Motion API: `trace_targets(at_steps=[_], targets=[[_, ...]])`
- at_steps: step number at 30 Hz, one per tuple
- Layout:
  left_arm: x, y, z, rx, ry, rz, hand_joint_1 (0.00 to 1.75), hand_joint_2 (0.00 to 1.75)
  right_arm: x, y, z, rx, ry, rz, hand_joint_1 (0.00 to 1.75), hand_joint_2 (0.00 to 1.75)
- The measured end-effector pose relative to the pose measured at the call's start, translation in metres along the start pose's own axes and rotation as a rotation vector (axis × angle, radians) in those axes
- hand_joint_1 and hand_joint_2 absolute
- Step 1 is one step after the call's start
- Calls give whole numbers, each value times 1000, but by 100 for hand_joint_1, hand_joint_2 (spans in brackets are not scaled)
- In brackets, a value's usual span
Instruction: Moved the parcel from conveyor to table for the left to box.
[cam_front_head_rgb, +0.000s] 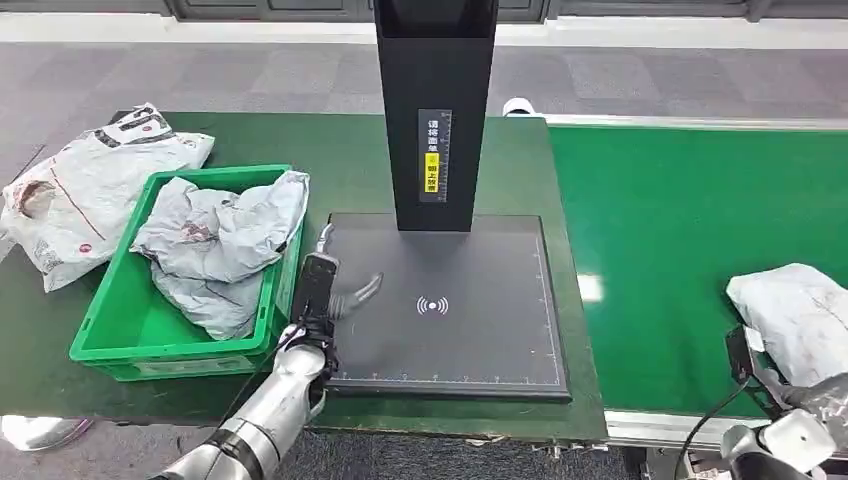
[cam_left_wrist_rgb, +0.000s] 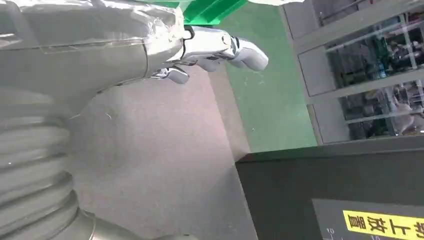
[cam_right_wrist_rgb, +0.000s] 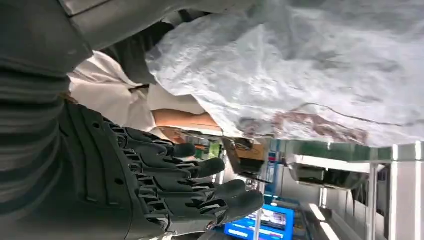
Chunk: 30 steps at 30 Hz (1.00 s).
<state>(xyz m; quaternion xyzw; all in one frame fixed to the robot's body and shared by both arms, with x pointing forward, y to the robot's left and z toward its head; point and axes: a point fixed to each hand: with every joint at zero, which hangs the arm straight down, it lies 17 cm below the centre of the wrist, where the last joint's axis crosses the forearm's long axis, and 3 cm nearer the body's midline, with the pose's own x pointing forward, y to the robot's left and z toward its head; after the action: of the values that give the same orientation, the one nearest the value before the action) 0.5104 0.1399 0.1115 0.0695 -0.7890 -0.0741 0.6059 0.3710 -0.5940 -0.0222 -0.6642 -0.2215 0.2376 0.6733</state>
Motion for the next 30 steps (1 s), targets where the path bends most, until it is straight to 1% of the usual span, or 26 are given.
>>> trace_targets(at_steps=[9,20,25,27,30], targets=[[4,1,-6,-1,-2,1,0,175,-22,13,5,22,-7,8,0,175],[9,-5,-10,-12,-12,11,0,175,-40,10,0,5,18,62,0,175],[12,-6,-14,-11,-16,14,0,175,-51,31,7,103,66,110,0,175],[13,-4,-16,-6,-16,15,0,175,-56,43,12,163,90,122,0,175],[14,-1,-20,0,-18,14,0,175,-64,69,25,311,128,142,0,175]])
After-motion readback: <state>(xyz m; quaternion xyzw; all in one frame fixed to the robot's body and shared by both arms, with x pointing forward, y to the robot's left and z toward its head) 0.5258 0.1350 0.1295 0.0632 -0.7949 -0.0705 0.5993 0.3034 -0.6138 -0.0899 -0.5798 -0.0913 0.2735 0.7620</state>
